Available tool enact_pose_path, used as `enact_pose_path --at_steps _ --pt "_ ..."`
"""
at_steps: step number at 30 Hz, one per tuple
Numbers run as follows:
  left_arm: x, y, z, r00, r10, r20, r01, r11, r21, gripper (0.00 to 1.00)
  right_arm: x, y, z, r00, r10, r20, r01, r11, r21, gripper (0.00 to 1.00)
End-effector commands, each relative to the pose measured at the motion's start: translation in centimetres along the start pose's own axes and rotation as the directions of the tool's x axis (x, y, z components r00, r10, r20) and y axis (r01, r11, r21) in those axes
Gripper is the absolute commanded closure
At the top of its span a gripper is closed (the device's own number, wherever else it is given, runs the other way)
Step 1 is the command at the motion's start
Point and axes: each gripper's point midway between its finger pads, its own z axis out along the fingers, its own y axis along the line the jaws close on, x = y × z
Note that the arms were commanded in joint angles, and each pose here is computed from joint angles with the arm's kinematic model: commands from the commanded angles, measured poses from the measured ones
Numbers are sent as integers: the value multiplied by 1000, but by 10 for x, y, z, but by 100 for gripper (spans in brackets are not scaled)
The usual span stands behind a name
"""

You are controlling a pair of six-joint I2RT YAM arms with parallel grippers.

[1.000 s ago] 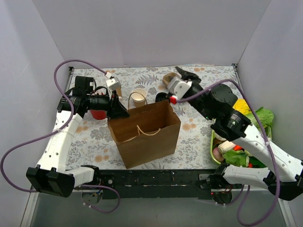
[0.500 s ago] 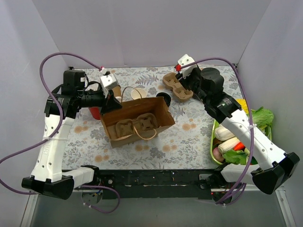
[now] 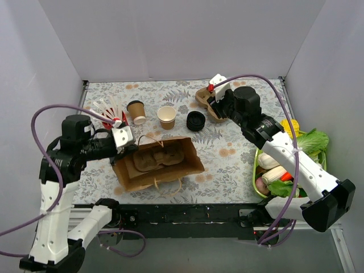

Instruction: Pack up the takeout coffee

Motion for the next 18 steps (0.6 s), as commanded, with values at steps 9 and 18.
enact_pose_path --at_steps 9,18 --pt "3 -59 -17 992 85 93 -94 991 97 100 18 22 9 999 39 -29 -41 996 -81 51" --pt "8 -85 -39 887 439 145 -436 899 -54 100 33 37 17 997 42 -72 -52 989 -142 51"
